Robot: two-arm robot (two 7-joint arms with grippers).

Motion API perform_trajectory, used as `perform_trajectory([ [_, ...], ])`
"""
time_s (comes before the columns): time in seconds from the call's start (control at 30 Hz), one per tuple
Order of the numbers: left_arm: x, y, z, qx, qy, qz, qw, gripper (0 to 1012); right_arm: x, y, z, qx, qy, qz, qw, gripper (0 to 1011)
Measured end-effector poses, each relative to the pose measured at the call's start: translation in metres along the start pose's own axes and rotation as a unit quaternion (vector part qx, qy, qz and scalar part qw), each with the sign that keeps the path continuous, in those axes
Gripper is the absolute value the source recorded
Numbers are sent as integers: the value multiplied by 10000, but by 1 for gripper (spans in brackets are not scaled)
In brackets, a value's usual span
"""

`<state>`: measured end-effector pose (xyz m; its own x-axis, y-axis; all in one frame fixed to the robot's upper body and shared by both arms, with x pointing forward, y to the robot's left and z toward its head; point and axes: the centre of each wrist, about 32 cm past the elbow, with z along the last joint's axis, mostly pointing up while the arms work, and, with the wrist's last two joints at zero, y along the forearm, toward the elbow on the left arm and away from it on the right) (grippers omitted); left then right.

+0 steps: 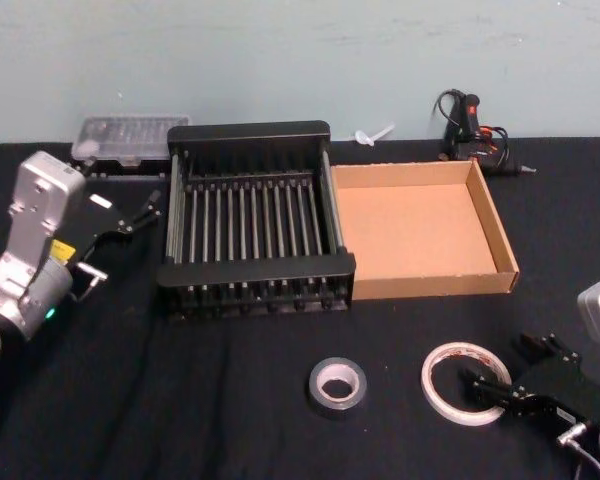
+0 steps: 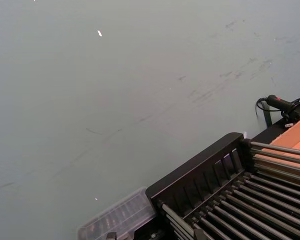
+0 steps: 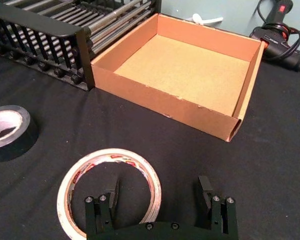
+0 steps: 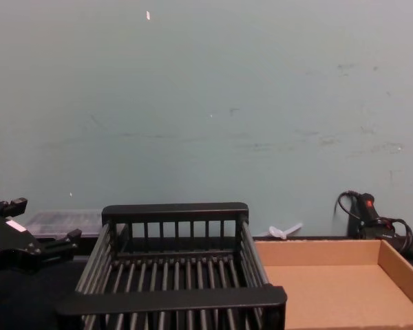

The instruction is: Pick up the white tape and place it into the black box , Pick up the silver tape and place it into the brown box.

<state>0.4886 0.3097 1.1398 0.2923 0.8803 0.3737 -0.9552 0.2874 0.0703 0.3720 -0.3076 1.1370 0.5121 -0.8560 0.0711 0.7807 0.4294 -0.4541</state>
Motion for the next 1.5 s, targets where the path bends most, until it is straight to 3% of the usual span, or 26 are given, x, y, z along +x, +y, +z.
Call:
perform_trajectory([
  [0.43,0,0,0,0,0,0,10000,1001,-8,62,-17,-18,-143,3,9999,1000],
  [1.5,0,0,0,0,0,0,10000,1001,-25,111,-17,19,-80,72,9999,1000],
])
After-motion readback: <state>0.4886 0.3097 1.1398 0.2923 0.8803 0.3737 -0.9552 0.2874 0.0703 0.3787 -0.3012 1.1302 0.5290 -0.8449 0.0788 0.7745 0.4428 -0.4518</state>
